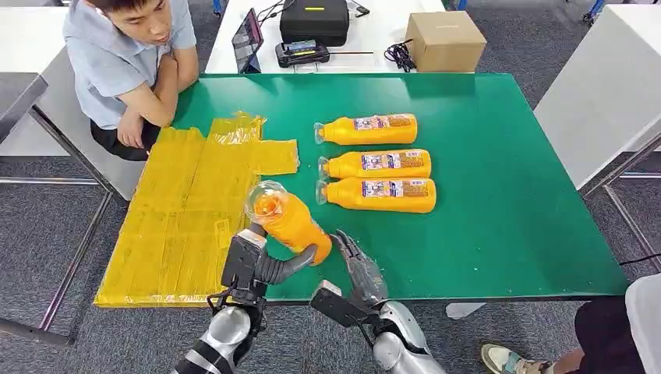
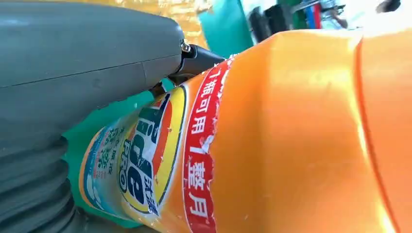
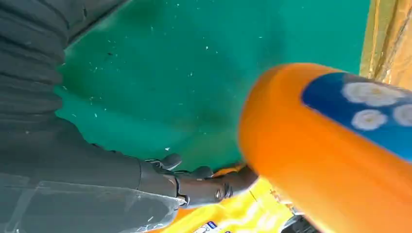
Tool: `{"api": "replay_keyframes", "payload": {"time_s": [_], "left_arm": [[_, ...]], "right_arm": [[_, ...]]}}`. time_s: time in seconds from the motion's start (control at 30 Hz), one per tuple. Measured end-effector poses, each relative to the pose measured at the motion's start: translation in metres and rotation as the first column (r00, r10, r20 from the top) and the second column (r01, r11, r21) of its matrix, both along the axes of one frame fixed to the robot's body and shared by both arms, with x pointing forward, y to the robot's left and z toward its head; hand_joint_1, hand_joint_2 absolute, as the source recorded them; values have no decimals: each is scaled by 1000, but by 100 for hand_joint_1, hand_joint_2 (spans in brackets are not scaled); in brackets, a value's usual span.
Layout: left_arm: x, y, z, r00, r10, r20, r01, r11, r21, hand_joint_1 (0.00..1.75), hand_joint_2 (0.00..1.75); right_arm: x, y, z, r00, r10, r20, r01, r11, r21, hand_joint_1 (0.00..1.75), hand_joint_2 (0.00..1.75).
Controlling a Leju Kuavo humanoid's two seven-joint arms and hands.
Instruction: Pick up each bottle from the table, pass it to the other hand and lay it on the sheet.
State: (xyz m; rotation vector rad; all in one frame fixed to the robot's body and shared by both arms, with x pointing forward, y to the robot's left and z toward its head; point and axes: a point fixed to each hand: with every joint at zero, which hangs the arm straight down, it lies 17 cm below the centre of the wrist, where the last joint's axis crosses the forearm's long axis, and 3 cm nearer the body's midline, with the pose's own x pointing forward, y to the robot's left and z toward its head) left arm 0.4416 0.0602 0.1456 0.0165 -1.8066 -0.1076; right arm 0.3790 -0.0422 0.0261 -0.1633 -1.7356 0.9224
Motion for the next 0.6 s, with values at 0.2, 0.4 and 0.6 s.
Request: {"api": "replay_keyframes", "payload": {"time_s": [0.2,0.4,0.6], "left_arm": [[1,8,5,999,8,32,-10,999,49,175,175],[13,43,14,984,81,159,-131,932,338,175,175],[33,88,28,967,121,224,-213,866,453,175,175]], "right_arm": [[-1,-2,0,1000,-7,-2,7,1000,4,0,175],[2,-4,9,1000,-15,6,15,999,28,0,175],[2,-4,19,1000,-10,15,9,998,55,0,175]]}}
